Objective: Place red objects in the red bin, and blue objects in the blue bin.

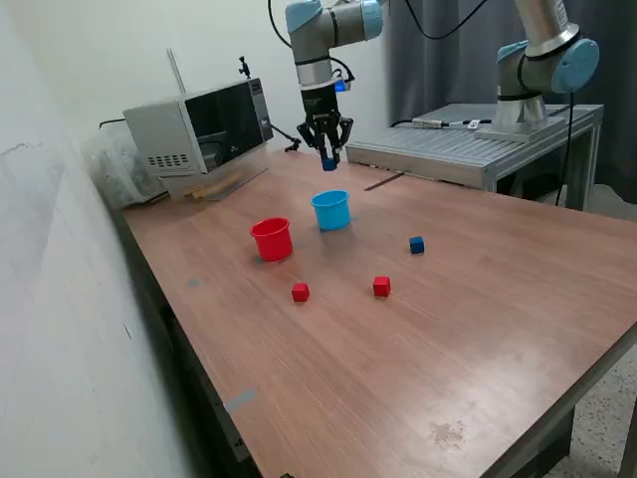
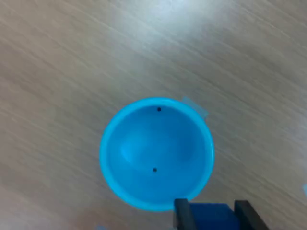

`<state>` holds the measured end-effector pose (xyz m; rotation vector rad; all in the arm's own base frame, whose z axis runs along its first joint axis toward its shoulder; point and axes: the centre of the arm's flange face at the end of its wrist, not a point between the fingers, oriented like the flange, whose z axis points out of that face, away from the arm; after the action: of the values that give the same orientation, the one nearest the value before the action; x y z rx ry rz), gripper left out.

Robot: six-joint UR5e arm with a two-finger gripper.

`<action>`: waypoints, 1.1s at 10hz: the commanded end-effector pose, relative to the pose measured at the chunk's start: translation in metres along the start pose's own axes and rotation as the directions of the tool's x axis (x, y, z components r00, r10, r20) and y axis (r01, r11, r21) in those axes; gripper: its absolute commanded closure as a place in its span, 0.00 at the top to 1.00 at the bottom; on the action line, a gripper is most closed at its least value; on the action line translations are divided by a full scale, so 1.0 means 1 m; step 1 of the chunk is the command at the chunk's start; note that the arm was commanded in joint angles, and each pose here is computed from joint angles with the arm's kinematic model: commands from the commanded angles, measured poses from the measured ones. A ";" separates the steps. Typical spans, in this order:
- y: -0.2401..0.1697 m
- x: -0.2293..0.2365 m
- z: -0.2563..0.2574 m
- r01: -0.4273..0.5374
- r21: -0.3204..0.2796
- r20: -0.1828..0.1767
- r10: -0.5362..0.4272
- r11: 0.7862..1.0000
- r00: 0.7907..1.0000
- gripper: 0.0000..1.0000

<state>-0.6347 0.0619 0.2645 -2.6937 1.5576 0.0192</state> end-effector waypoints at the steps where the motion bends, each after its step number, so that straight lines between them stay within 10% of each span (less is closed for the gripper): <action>1: 0.004 -0.005 0.028 -0.003 0.018 -0.018 0.003 1.000 1.000 0.00; 5: -0.006 -0.024 0.044 -0.034 0.027 -0.026 0.035 0.999 0.999 0.00; 6: -0.011 -0.033 0.045 -0.051 0.027 -0.024 0.052 0.998 0.998 1.00; 11: -0.023 -0.033 0.025 -0.132 -0.001 0.002 0.132 0.991 0.991 1.00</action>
<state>-0.6366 0.1113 0.2289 -2.6029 1.6957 0.0045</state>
